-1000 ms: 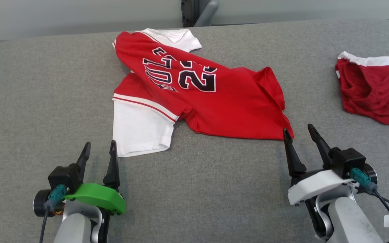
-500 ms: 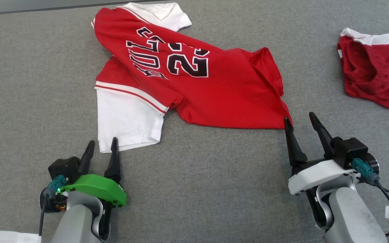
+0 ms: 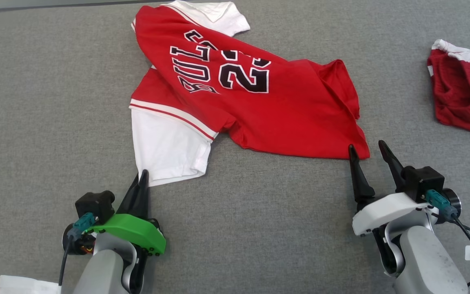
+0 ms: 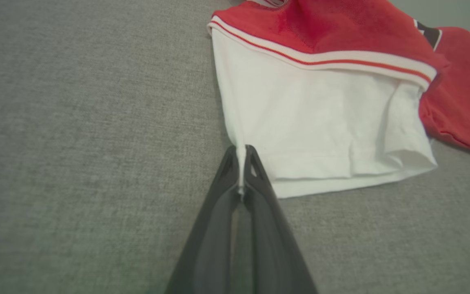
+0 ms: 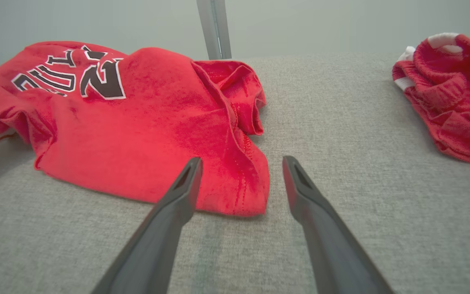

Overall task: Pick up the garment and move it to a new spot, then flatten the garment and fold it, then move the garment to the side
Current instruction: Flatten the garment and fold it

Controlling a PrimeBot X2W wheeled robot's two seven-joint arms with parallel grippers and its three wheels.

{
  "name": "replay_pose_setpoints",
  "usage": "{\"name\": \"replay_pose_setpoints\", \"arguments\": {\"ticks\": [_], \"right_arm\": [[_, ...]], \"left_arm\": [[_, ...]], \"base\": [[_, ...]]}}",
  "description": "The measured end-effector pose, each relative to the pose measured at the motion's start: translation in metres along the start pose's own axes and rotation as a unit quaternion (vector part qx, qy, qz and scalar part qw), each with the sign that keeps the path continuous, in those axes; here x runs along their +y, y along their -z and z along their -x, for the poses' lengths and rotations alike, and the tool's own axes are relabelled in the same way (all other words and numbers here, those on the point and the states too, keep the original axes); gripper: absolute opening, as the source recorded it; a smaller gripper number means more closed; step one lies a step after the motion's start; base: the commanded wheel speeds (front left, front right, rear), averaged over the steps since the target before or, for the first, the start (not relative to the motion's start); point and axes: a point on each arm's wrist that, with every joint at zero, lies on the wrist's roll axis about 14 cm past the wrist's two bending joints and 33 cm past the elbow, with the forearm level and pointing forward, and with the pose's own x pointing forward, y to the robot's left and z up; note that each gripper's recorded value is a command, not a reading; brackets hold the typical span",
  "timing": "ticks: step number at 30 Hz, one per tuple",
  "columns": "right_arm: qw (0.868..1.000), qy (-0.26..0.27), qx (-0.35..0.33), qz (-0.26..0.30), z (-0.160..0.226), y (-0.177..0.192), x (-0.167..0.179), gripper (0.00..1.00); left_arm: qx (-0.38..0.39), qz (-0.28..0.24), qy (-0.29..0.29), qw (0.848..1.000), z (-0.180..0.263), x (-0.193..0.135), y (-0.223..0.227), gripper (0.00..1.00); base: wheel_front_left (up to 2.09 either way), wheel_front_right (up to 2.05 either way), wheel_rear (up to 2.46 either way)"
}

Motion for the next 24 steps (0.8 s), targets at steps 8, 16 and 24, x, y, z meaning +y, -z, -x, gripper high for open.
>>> {"name": "replay_pose_setpoints", "arguments": {"ticks": [8, 16, 24], "right_arm": [[1.0, -0.007, 0.029, -0.005, -0.008, 0.019, 0.006, 1.0], [0.999, 0.009, 0.036, -0.021, -0.011, 0.024, -0.002, 1.0], [0.998, 0.017, 0.048, -0.039, -0.009, 0.033, -0.005, 0.0]], "left_arm": [[-0.003, 0.0, -0.014, 1.0, 0.009, 0.01, -0.001, 0.0], [-0.002, -0.004, -0.015, 1.0, 0.01, 0.012, 0.0, 0.0], [-0.001, -0.012, -0.013, 1.0, 0.01, 0.011, 0.0, 0.0]], "base": [[0.0, 0.0, 0.0], [0.0, 0.0, 0.0], [0.0, 0.0, 0.0]]}}
